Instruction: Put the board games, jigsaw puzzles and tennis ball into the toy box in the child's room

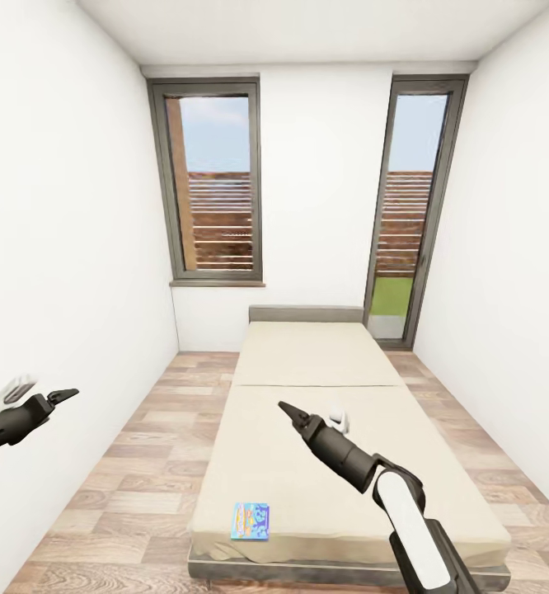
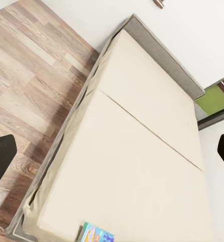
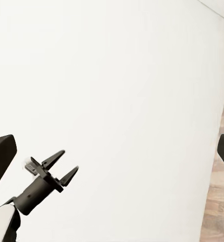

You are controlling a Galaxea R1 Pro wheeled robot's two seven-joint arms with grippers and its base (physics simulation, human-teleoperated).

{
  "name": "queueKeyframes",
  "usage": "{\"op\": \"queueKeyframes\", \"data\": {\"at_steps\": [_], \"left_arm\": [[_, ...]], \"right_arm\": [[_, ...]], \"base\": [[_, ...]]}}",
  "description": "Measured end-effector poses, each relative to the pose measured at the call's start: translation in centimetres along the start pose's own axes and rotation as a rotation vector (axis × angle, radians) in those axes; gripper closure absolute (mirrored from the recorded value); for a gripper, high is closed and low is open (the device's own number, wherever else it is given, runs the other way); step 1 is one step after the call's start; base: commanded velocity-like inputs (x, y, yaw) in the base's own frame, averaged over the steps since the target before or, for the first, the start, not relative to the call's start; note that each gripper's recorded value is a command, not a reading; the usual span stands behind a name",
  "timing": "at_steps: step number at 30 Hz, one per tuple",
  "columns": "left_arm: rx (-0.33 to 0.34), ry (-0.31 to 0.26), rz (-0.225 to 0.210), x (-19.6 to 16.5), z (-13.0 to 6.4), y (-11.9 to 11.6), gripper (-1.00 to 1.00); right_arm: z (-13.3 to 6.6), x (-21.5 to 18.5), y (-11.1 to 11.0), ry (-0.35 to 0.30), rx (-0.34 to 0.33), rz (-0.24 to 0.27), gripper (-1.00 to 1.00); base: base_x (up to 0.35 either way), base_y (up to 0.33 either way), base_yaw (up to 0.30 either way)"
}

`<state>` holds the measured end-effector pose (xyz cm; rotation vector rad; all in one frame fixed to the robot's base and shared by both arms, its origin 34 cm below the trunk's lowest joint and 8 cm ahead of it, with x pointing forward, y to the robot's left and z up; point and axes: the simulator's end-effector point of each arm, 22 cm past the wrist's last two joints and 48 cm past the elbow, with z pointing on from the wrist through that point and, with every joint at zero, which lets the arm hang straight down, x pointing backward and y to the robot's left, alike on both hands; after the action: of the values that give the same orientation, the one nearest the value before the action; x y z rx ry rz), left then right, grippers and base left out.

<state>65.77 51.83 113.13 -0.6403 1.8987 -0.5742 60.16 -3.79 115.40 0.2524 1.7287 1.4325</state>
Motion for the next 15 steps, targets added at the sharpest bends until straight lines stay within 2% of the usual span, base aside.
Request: {"op": "queueKeyframes", "data": {"at_steps": [5,15], "left_arm": [[0.009,0.003,-0.001,0.1,0.0,-0.2,-1.00],[0.018,0.025,-0.002,1.4,0.0,0.0,-1.00]], "right_arm": [[-0.5,-0.1,-1.0,0.000,0.023,0.018,-1.00],[-3.6,2.2,-5.5,-0.009,0.110,0.109,-1.00]], "base": [[0.000,0.000,0.000],[0.000,0.000,0.000]]}}
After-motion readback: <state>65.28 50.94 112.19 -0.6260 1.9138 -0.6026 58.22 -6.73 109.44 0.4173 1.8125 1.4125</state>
